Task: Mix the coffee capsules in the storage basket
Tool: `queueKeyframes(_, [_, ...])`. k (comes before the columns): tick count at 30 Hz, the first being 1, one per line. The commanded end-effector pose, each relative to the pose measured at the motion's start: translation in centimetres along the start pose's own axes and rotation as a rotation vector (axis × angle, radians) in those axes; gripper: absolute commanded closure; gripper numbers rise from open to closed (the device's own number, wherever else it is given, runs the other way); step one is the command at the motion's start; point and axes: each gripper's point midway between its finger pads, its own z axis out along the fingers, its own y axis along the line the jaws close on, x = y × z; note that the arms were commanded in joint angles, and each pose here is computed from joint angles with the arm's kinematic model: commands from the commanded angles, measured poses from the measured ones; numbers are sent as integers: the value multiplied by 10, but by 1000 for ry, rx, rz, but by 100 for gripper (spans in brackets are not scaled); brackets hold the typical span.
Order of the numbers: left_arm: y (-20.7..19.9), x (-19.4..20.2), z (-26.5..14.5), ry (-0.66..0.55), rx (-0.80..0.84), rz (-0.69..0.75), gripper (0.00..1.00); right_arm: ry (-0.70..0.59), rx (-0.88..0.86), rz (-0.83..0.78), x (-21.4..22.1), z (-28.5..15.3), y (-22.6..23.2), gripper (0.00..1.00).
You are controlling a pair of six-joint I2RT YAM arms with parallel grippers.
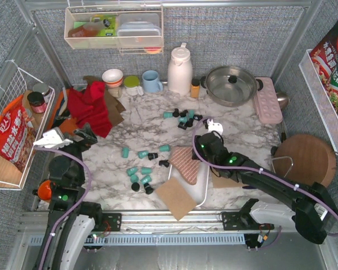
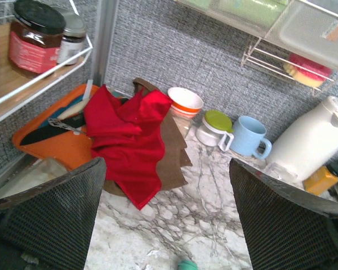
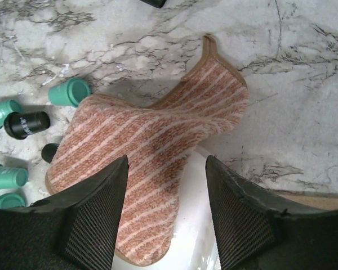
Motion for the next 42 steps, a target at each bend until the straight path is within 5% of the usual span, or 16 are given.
queueKeyframes(1, [9, -14, -1, -60, -51, -3, 1, -54, 63, 61, -6, 6, -3, 39])
queueKeyframes(19, [8, -9, 1, -46, -45, 7, 1, -28, 19, 123, 14, 21, 13, 49])
queueKeyframes(22, [8, -8, 2, -40, -46, 12, 1, -34, 13, 120, 11, 19, 15, 61])
queueKeyframes(28, [7, -7, 3, -39, -45, 15, 1, -48, 4, 120, 2, 9, 15, 100])
queueKeyframes(35, [6, -6, 4, -33, -41, 14, 1, -113, -56, 121, -38, -21, 25, 100])
queueKeyframes(42, [2, -6, 3, -32, -20, 2, 1, -292, -64, 23, -123, -70, 29, 100])
